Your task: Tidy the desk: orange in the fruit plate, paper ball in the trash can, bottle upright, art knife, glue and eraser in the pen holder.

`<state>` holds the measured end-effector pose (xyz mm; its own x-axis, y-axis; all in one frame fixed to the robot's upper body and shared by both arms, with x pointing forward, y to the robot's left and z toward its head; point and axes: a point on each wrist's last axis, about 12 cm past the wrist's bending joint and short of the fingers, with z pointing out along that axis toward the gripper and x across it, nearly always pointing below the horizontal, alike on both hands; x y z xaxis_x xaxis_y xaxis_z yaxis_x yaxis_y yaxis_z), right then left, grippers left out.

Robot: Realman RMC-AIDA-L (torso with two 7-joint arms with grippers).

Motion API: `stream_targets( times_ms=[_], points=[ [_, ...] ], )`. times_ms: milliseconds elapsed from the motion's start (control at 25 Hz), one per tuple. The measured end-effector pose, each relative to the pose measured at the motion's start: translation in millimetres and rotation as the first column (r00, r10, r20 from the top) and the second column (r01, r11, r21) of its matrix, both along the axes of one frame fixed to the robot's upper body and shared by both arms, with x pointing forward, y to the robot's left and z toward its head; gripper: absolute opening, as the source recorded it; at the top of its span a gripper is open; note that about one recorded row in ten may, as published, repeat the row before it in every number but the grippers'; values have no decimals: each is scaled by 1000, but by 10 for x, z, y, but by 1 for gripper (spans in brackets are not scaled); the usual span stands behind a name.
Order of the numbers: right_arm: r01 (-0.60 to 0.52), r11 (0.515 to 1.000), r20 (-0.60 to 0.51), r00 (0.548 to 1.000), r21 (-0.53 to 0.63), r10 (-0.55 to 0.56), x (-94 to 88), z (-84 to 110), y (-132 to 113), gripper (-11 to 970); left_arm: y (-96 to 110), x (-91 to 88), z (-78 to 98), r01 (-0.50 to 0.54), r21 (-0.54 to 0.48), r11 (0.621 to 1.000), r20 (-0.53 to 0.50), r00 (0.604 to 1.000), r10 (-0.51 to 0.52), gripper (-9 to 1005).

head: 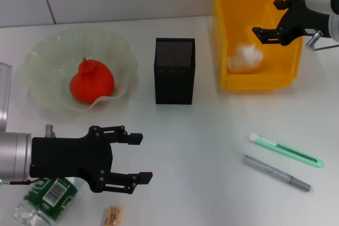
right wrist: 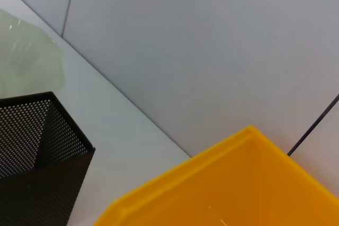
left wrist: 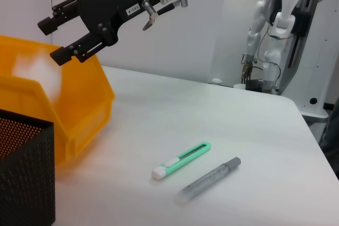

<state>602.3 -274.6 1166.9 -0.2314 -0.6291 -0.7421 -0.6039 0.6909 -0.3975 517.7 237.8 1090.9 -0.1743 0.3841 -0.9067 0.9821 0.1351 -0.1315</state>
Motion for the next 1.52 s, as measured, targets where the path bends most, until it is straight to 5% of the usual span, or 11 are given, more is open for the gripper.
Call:
stream_targets(
  times_ms=[400, 680, 1080, 1320, 1520],
  points=[
    [4, 1000, 31, 1000, 1, -4, -22, 3, 28, 760, 1, 0, -1, -1, 0, 1000, 0, 1000, 1, 817],
    [-27, 993, 134, 991, 115, 11, -308, 236, 3, 760, -1, 3, 1, -1, 0, 1000, 1, 1000, 1, 816],
    [-111, 970, 145, 986, 215, 81, -483, 266, 64, 760, -1, 6, -21, -15, 0, 1000, -3, 1000, 15, 816],
    [-208, 936, 186, 970, 283, 159, -551, 286, 114, 760, 1, -2, -34, -18, -3, 1000, -9, 1000, 18, 815],
    [-383, 863, 262, 915, 330, 306, -761, 271, 115, 760, 15, -10, -40, -26, -10, 1000, -4, 1000, 26, 815]
  ],
)
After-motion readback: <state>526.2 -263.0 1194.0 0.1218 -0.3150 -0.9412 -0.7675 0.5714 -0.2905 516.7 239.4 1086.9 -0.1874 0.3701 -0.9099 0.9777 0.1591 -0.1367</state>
